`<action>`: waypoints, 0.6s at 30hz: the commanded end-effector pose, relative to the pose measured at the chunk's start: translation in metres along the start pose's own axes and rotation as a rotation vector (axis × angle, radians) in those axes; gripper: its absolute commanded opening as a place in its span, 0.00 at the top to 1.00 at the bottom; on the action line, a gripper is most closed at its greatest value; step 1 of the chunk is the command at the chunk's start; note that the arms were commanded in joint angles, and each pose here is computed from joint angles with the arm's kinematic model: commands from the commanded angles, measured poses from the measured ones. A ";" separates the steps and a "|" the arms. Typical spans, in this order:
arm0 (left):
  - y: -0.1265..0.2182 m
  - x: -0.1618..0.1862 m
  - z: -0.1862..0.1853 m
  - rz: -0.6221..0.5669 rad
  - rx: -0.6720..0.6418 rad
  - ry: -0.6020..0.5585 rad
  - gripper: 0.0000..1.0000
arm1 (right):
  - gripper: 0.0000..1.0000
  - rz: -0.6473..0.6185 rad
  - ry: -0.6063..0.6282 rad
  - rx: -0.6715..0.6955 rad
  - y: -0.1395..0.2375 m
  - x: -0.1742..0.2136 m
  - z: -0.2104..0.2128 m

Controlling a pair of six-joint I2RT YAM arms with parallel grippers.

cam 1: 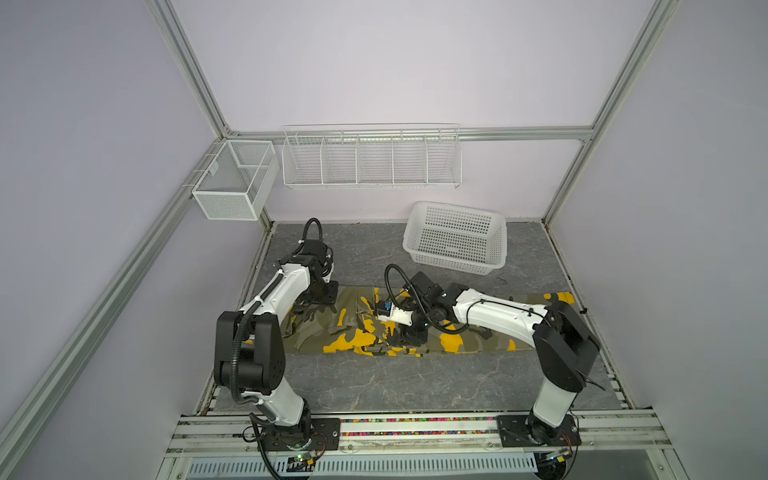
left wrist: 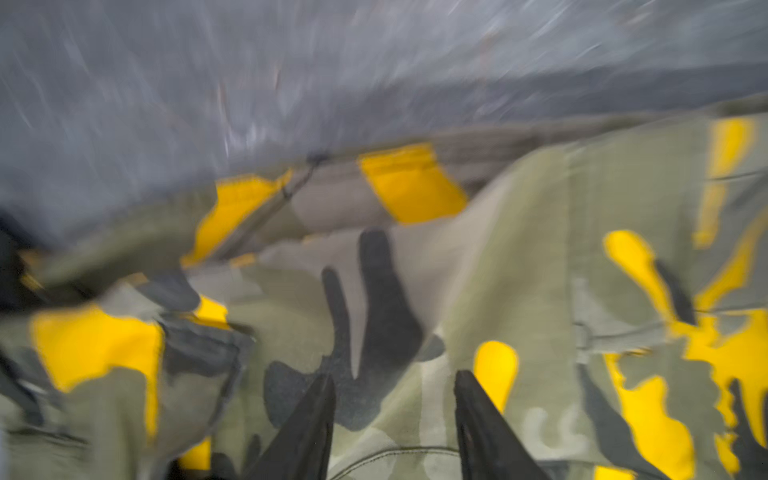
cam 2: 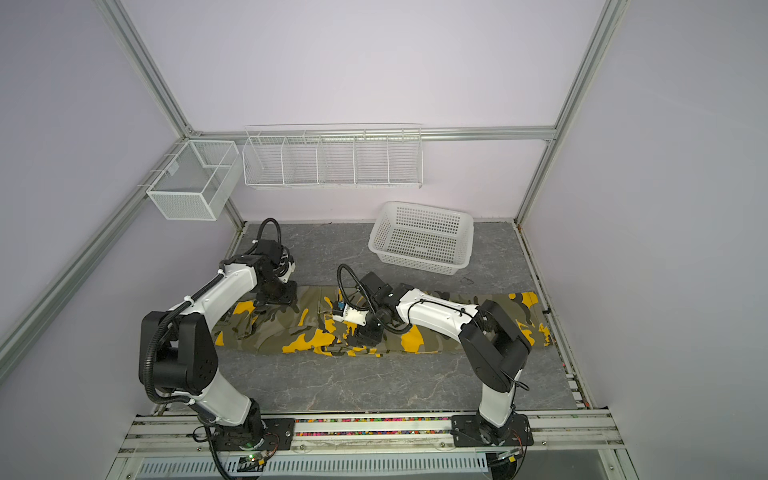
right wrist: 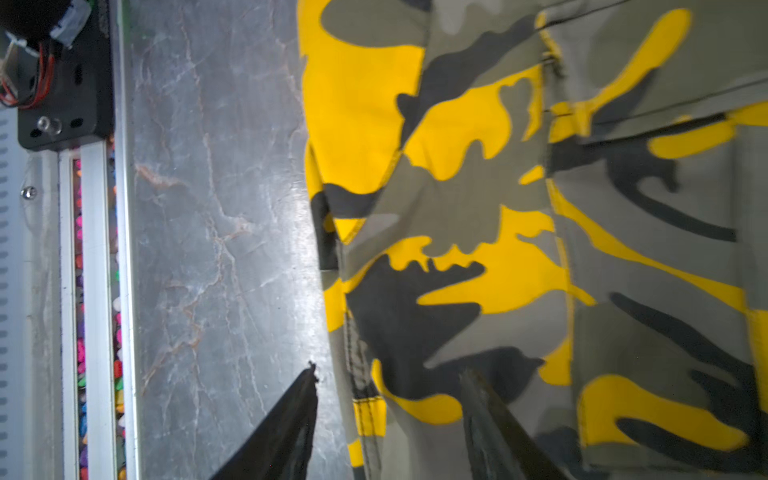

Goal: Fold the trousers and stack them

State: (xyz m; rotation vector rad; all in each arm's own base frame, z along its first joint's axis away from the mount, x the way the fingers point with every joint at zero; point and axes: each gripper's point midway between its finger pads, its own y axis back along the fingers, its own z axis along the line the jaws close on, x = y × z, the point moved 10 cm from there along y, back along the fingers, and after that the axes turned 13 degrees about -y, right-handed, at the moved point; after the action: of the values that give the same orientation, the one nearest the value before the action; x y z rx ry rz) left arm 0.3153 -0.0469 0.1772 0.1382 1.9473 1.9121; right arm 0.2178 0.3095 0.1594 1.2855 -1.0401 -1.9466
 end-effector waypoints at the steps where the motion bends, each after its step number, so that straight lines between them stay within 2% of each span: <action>1: -0.007 0.003 0.009 -0.038 -0.010 0.136 0.53 | 0.42 0.026 0.033 0.010 -0.016 0.009 0.002; 5: -0.024 0.015 0.017 0.013 -0.032 0.174 0.53 | 0.43 0.052 0.081 0.094 -0.030 0.008 0.002; 8: -0.034 0.020 0.023 0.036 -0.056 0.186 0.53 | 0.49 0.071 0.094 0.115 -0.042 0.006 -0.001; 15: -0.045 0.022 0.034 0.075 -0.123 0.186 0.54 | 0.73 0.085 0.080 0.101 -0.052 0.003 0.004; 18: -0.047 0.022 0.038 0.084 -0.138 0.183 0.54 | 0.86 0.076 0.065 0.044 -0.051 0.002 0.010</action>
State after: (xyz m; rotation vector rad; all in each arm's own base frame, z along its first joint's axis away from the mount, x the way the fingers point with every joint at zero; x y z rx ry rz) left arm 0.3144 -0.0161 0.1324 0.0305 1.9943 2.0967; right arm 0.2129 0.3313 0.1167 1.3307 -1.1577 -1.8052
